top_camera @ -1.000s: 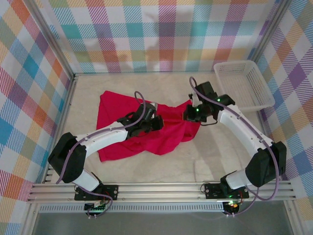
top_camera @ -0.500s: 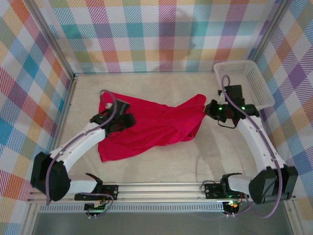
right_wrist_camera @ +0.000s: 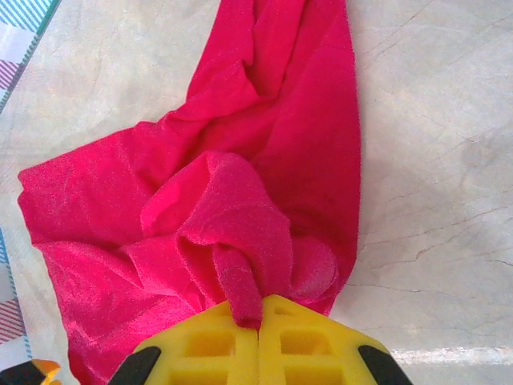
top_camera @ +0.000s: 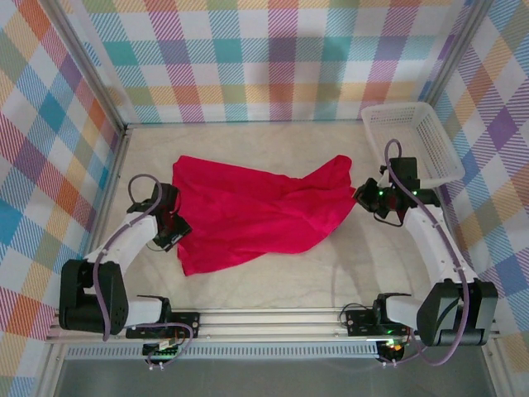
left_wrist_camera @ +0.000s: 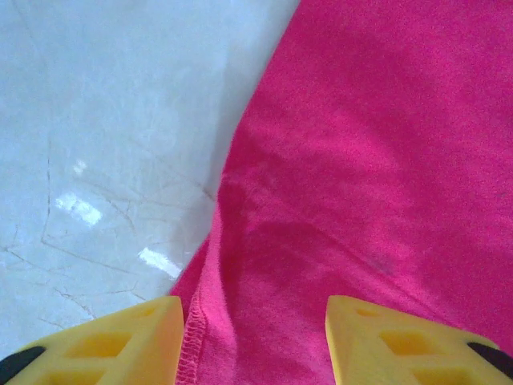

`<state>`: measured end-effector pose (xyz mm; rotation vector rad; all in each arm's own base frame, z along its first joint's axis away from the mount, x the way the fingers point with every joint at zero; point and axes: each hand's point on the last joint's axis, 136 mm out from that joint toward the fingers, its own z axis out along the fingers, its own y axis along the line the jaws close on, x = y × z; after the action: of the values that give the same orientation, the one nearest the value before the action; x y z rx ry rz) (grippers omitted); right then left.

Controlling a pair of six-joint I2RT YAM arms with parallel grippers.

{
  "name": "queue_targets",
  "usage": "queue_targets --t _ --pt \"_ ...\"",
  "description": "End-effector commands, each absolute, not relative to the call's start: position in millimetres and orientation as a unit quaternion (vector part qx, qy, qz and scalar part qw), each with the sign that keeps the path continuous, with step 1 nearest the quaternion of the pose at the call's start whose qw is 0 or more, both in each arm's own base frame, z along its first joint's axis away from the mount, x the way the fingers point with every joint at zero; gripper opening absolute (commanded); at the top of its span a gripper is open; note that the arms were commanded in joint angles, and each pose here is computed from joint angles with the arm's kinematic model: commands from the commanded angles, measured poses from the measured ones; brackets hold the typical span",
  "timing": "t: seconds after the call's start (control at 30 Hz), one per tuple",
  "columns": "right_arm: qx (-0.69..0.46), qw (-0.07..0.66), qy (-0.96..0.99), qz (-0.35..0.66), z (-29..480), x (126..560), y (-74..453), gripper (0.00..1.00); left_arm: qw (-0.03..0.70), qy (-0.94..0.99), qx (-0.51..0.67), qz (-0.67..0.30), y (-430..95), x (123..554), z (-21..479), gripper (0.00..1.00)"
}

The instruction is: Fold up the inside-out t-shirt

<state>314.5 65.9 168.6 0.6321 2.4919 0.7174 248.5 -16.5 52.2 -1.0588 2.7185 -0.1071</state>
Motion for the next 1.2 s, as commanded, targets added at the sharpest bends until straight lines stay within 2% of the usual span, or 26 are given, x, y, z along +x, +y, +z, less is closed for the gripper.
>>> queue_targets --t 0.0,0.07,0.3,0.7,0.97,1.17 --pt "0.227 0.234 0.901 0.284 170 319 71 0.00 0.086 0.924 -0.370 -0.033 -16 239 38 0.47" --pt "0.225 0.235 0.901 0.286 172 319 72 0.00 0.082 0.924 -0.373 -0.027 -14 239 33 0.45" --pt "0.221 0.235 0.901 0.291 175 318 73 0.00 0.093 0.920 -0.380 -0.005 -4 248 30 0.44" --pt "0.216 0.229 0.899 0.305 179 317 78 0.00 0.132 0.913 -0.383 -0.051 -2 275 34 0.46" --pt "0.215 0.235 0.897 0.305 185 316 77 0.00 0.131 0.910 -0.389 -0.060 0 277 30 0.40" --pt "0.217 0.232 0.896 0.310 185 318 79 0.00 0.114 0.910 -0.396 -0.045 5 268 21 0.44"
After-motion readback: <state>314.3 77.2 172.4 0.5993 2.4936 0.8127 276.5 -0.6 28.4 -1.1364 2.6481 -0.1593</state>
